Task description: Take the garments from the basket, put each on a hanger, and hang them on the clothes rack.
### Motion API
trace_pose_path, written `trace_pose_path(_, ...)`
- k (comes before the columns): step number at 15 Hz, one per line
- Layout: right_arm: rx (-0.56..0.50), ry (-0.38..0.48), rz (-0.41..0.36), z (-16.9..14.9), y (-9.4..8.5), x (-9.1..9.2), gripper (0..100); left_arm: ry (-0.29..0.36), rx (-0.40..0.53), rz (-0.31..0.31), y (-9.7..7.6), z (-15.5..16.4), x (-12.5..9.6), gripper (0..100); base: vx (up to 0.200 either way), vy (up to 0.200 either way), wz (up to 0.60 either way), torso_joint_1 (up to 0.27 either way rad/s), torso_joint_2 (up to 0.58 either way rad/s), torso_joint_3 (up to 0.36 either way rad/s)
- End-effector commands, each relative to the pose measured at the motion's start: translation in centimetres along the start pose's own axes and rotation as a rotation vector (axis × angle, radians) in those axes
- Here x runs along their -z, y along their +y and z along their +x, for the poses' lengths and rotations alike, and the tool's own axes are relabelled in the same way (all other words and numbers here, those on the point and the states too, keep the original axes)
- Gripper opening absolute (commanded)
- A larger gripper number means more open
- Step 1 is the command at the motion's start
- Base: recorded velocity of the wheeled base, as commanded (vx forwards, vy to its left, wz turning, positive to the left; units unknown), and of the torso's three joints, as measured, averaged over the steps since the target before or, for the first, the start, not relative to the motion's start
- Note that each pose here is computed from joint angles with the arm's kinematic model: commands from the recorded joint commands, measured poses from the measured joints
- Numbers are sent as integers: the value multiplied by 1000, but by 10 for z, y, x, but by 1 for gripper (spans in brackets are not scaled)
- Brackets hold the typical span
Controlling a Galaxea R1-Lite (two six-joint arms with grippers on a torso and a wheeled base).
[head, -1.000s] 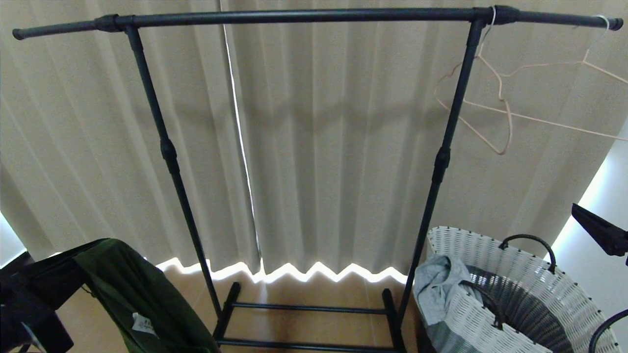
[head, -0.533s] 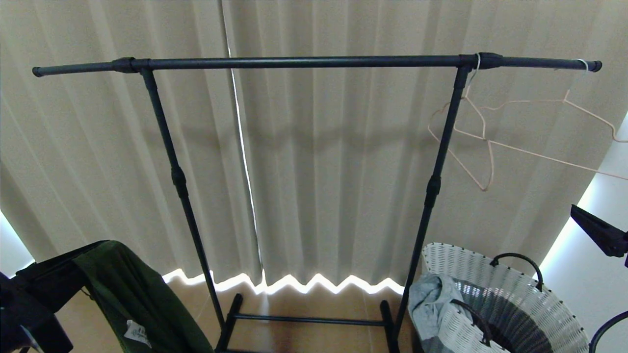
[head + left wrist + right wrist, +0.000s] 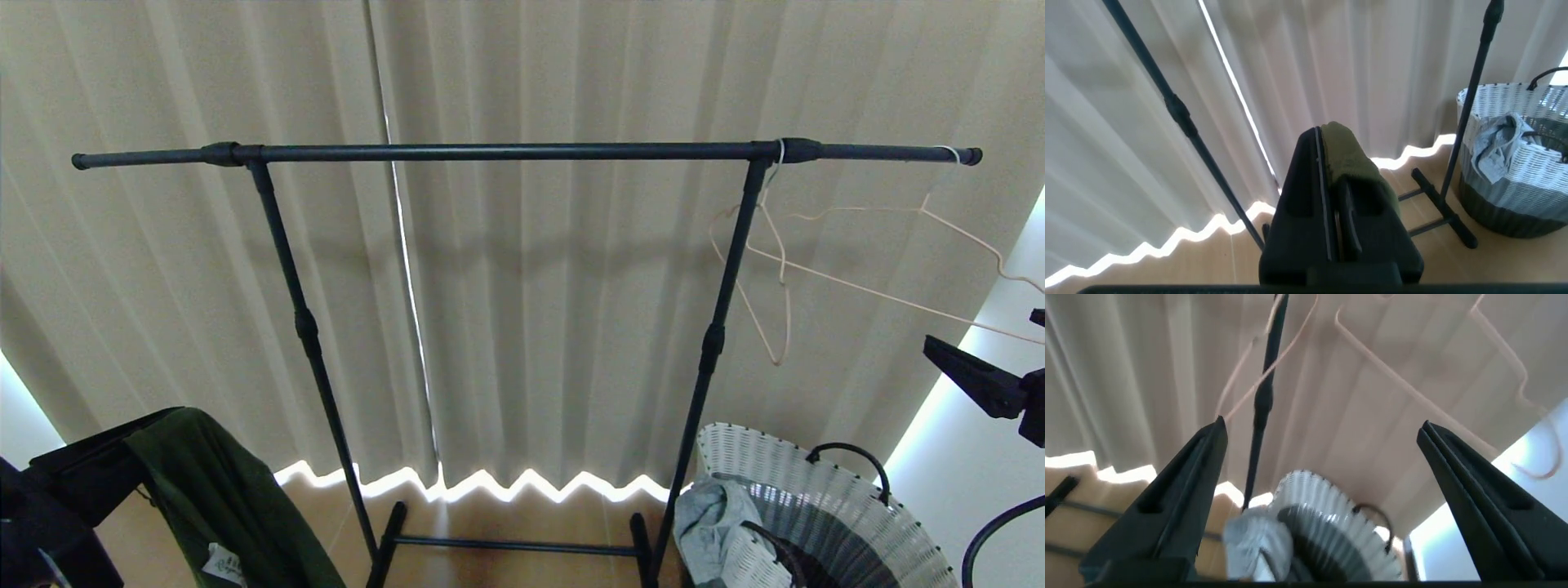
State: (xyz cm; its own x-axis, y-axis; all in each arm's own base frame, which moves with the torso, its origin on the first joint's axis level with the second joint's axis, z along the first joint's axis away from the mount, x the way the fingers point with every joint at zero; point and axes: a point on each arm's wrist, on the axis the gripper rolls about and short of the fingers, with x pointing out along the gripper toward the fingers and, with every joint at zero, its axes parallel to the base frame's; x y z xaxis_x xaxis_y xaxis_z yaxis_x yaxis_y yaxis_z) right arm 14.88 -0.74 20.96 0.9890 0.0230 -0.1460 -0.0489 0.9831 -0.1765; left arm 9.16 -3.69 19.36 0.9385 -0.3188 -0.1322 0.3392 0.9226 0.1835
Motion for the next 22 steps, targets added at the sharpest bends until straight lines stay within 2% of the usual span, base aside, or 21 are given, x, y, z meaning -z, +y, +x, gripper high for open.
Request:
trace_pose_path(1,-14,43,6,7,1,5,100,-1,1,0,0,0,0,0,0,0,0,0,0,0)
trace_pose_path(3,-18,67,11,10,2,8,100,-3,1,0,0,0,-1,0,0,0,0,0,0,0)
trace_pose_path(9,-14,61,11,10,1,6,100,5,3,5,0,1,0,0,0,0,0,0,0,0)
trace_pose_path(22,-13,55,10,9,1,5,100,2,2,5,0,0,1,0,0,-200,0,5,0,2)
